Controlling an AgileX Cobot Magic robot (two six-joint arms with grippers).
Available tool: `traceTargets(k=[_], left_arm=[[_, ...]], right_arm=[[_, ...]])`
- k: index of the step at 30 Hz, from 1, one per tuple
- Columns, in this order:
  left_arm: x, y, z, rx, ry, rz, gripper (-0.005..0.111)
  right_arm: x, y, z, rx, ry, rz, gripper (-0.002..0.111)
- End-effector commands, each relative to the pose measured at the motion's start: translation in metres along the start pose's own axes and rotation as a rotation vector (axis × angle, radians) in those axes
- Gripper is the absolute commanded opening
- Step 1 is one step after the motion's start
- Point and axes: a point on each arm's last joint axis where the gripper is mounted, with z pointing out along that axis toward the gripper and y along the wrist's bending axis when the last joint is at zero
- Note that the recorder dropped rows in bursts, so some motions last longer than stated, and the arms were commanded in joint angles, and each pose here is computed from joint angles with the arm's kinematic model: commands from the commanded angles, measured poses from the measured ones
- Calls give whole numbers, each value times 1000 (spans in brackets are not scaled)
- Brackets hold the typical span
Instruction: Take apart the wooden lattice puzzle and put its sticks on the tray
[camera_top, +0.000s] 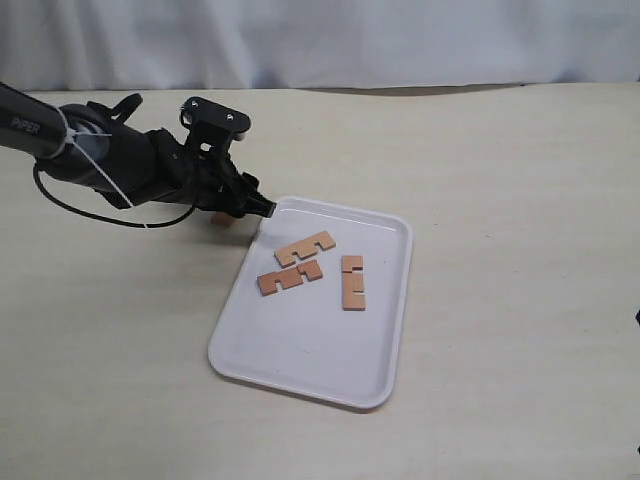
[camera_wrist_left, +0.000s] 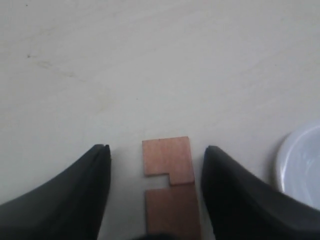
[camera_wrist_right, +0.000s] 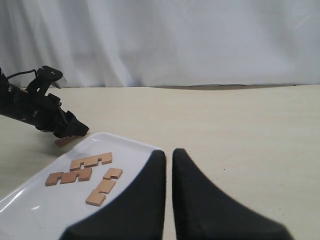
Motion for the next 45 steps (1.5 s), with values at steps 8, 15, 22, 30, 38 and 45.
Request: traceTargets(k=[8, 15, 22, 30, 38, 45], left_arm=[[-1, 0, 0, 7, 1, 34, 0], [-17, 0, -17, 36, -23, 53, 0], [-30, -1, -35, 68, -37, 83, 0], [-29, 11, -35, 46, -37, 32, 24], [-18, 20, -18, -19, -46, -160, 82], [-10, 19, -10, -34, -28, -233, 86]], right_arm=[[-1, 0, 0, -5, -11, 3, 4], [-1, 0, 0, -5, -11, 3, 4], [-1, 0, 0, -5, -11, 3, 4], [-1, 0, 0, -5, -11, 3, 4], [-1, 0, 0, -5, -11, 3, 4], [-1, 0, 0, -5, -11, 3, 4]])
